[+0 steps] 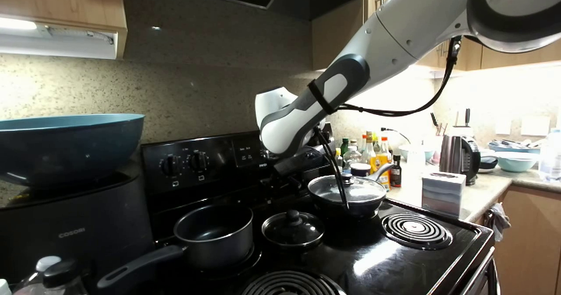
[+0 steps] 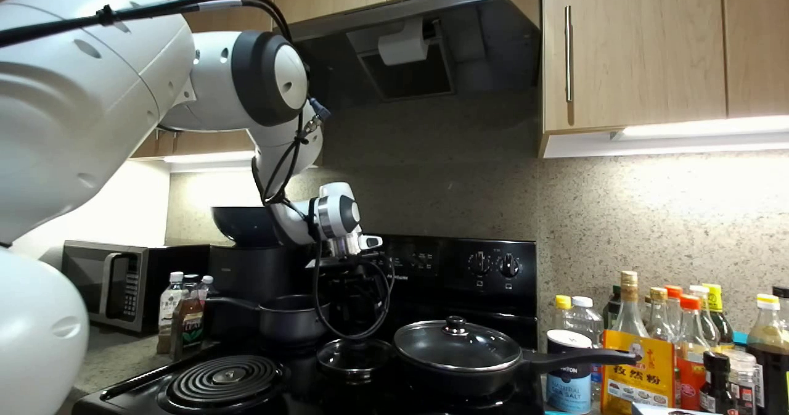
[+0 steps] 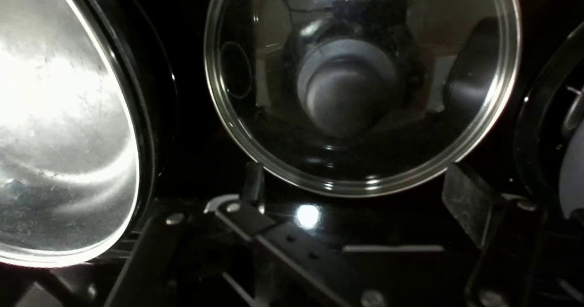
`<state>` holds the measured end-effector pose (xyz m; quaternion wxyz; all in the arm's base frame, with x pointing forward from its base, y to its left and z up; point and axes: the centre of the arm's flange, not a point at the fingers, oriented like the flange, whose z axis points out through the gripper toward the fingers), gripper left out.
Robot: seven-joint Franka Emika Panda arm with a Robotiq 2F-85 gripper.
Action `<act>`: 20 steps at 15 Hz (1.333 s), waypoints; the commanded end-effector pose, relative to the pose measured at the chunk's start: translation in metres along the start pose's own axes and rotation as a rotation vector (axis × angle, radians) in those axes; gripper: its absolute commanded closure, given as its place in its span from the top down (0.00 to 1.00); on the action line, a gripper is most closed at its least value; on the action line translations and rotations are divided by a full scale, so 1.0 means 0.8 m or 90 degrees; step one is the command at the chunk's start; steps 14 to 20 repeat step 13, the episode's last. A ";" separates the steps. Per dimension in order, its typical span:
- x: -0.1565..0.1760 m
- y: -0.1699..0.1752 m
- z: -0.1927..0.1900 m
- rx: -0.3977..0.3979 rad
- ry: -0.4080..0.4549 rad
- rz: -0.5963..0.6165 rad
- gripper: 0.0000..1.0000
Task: Remove the glass lid from the black pot.
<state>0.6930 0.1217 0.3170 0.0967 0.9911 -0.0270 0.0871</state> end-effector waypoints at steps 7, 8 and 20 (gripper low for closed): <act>0.001 -0.006 -0.020 0.004 0.013 -0.004 1.00; 0.001 -0.006 -0.020 0.004 0.013 -0.004 1.00; 0.001 -0.006 -0.020 0.004 0.013 -0.004 1.00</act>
